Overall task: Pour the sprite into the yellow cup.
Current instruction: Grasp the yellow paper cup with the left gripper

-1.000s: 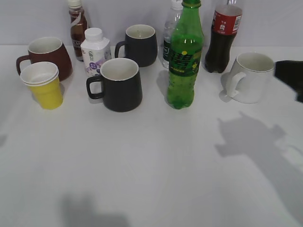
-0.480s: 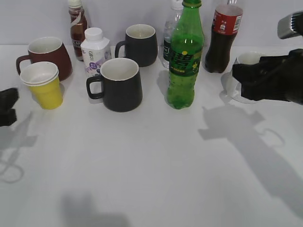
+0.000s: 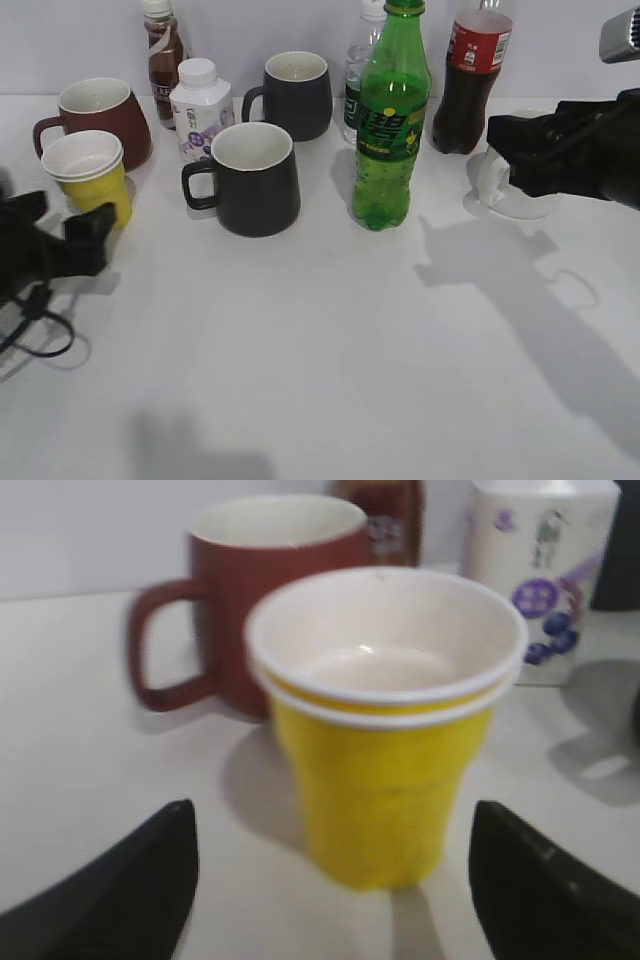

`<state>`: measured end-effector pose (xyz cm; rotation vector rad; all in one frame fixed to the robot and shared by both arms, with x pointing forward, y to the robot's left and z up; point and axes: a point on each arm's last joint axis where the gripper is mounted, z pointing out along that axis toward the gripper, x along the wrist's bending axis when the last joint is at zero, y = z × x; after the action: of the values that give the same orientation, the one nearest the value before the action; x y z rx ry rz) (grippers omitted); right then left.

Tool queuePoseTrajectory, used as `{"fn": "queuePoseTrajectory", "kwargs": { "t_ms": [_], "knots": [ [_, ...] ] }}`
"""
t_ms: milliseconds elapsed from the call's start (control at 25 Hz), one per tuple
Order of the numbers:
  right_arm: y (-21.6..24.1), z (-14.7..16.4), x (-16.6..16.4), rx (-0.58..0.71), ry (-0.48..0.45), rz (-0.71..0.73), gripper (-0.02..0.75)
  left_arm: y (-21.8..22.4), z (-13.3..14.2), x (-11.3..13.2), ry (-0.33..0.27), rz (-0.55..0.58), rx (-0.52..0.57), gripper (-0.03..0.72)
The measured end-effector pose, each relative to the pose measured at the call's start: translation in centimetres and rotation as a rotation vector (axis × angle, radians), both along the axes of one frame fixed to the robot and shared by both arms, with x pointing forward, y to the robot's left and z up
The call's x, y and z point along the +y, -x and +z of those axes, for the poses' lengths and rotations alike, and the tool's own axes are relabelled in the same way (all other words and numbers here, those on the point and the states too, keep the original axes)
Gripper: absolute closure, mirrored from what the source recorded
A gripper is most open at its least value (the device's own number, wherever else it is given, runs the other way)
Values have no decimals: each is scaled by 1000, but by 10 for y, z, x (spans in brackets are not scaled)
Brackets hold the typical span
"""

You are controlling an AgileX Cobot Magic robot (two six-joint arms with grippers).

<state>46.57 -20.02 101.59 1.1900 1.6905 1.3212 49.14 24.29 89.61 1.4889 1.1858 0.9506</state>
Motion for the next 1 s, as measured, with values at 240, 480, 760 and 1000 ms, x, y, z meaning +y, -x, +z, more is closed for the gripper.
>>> {"fn": "queuePoseTrajectory", "kwargs": {
  "t_ms": [240, 480, 760, 1000],
  "knots": [
    [0, 0, 0, 0, -1, 0, 204, -30, -7, -9, 10, -17, -27, 45],
    [0, 0, 1, -11, 22, 21, 203, -55, -12, -14, 7, -17, -16, 90],
    [1, 0, 3, -24, 50, 47, 204, -74, -15, -19, 4, -21, -12, 215],
    [-3, 4, 14, -43, 51, 145, 204, -69, -12, -18, 2, -21, -5, 298]
  ]
}}
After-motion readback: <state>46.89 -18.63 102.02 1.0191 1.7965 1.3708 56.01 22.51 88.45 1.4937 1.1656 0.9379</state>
